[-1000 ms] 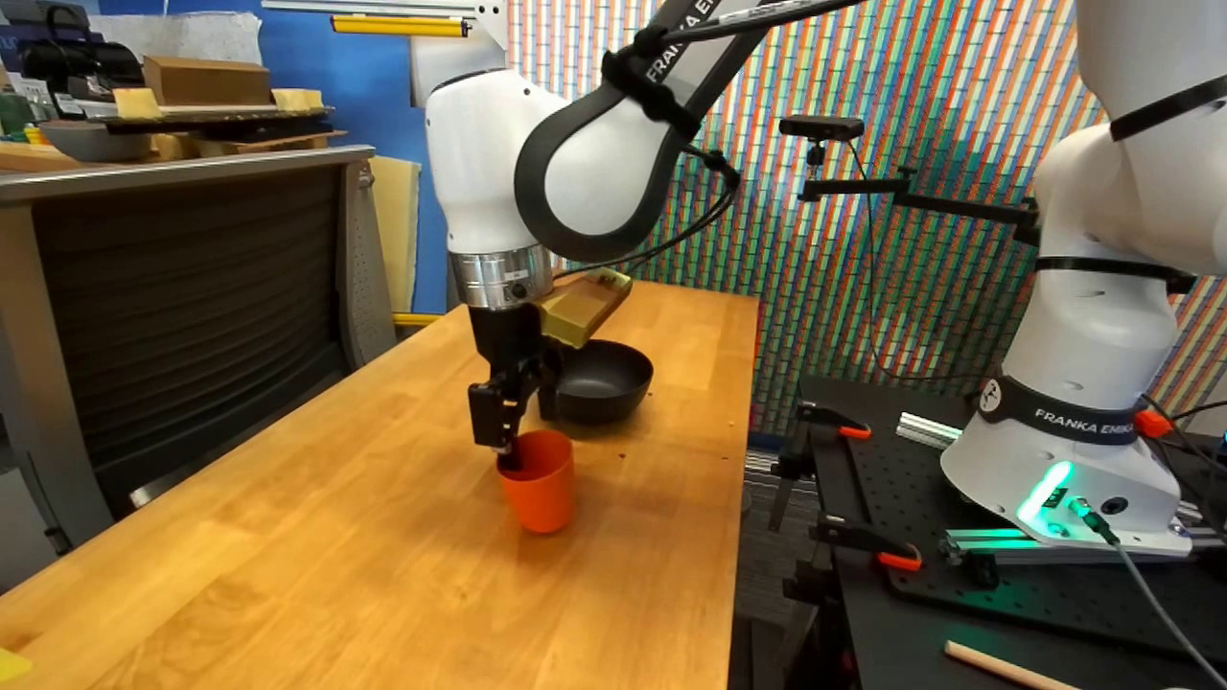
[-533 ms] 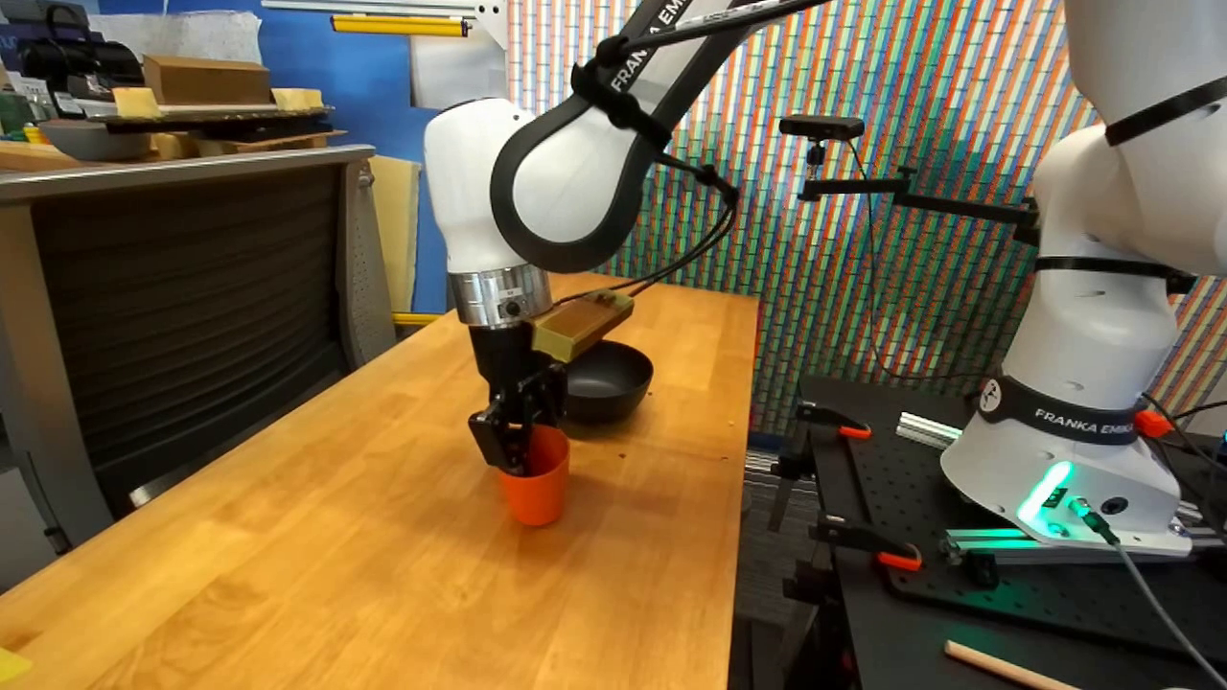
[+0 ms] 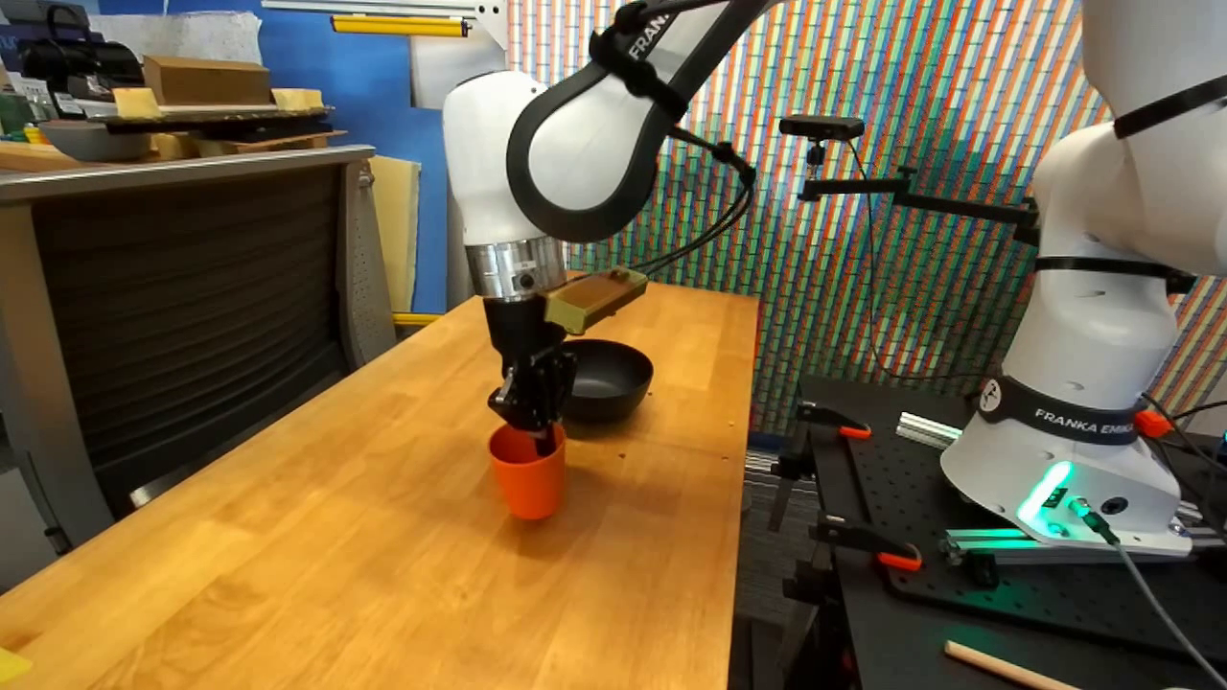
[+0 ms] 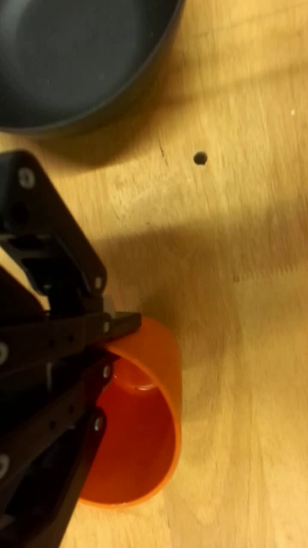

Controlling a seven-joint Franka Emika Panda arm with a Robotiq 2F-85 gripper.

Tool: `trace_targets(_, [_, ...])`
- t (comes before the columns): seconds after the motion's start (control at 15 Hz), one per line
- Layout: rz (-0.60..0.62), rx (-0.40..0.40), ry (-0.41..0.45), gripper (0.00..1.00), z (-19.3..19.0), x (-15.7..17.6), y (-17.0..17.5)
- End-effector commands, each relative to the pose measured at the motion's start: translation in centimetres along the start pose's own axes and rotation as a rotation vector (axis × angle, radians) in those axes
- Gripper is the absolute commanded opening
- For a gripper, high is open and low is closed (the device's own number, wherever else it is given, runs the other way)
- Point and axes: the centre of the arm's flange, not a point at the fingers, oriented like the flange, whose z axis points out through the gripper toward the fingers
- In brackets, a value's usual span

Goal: Put the cup in the bowl

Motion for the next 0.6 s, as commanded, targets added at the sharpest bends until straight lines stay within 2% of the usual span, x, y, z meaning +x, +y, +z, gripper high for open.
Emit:
trace_targets(0.0, [0.060, -0.064, 0.072, 0.01, -6.6, -4.4, 4.1])
trace_targets(0.27, [0.226, -0.110, 0.186, 0.01, -11.0, -7.6, 10.0])
trace_targets(0.53, [0.364, -0.162, 0.260, 0.01, -12.1, -7.6, 14.1])
